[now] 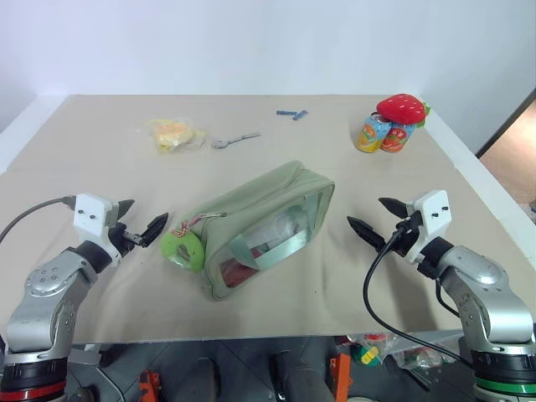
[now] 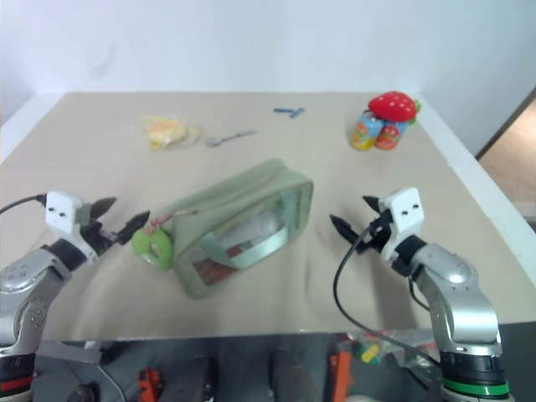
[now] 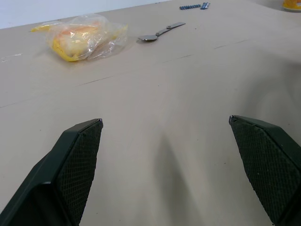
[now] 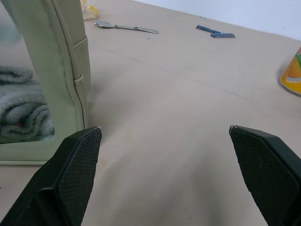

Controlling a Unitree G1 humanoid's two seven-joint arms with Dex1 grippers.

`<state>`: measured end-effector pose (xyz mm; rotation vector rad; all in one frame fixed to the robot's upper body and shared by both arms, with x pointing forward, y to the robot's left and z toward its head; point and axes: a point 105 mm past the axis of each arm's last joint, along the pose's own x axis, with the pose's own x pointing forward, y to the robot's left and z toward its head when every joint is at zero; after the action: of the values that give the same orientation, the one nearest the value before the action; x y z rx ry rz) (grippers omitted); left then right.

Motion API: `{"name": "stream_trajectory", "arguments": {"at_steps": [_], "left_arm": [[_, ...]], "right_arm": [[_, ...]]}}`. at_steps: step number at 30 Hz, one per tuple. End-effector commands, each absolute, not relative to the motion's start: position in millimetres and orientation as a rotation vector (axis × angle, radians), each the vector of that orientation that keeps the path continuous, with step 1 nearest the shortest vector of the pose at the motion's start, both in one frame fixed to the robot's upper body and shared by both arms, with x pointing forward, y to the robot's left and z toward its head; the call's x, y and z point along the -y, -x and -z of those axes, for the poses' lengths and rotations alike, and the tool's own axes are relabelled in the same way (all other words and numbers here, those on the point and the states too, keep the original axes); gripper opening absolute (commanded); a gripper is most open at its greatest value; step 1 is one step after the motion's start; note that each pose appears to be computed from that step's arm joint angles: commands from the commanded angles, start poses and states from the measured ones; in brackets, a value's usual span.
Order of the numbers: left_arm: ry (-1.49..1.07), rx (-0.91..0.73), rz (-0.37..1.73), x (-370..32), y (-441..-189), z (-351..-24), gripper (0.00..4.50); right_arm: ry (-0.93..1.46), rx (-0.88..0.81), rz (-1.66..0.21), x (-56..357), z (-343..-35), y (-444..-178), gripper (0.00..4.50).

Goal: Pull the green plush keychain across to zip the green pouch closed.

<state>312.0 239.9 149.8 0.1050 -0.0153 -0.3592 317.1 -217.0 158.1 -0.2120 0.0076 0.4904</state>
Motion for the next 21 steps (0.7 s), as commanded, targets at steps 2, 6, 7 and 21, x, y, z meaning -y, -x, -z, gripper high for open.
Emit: {"name": "stream_trajectory", "arguments": {"at_steps": [2, 6, 7, 21], "left_arm": [[-0.109, 0.047, 0.392, -234.5, -314.9, -164.0, 4.46], [-0.089, 0.055, 0.426, -229.9, -315.4, -166.9, 4.46], [-0.086, 0.055, 0.430, -229.4, -315.5, -167.2, 4.46], [-0.044, 0.210, 0.608, -207.7, -319.3, -234.6, 4.46]], "right_arm": [[0.237, 0.033, -0.477, 218.8, -169.4, -317.0, 4.50], [0.230, 0.035, -0.468, 219.8, -168.9, -315.8, 4.50], [0.228, 0.034, -0.466, 220.2, -168.6, -315.7, 4.50], [0.226, 0.070, -0.468, 223.1, -181.6, -321.7, 4.50]]}}
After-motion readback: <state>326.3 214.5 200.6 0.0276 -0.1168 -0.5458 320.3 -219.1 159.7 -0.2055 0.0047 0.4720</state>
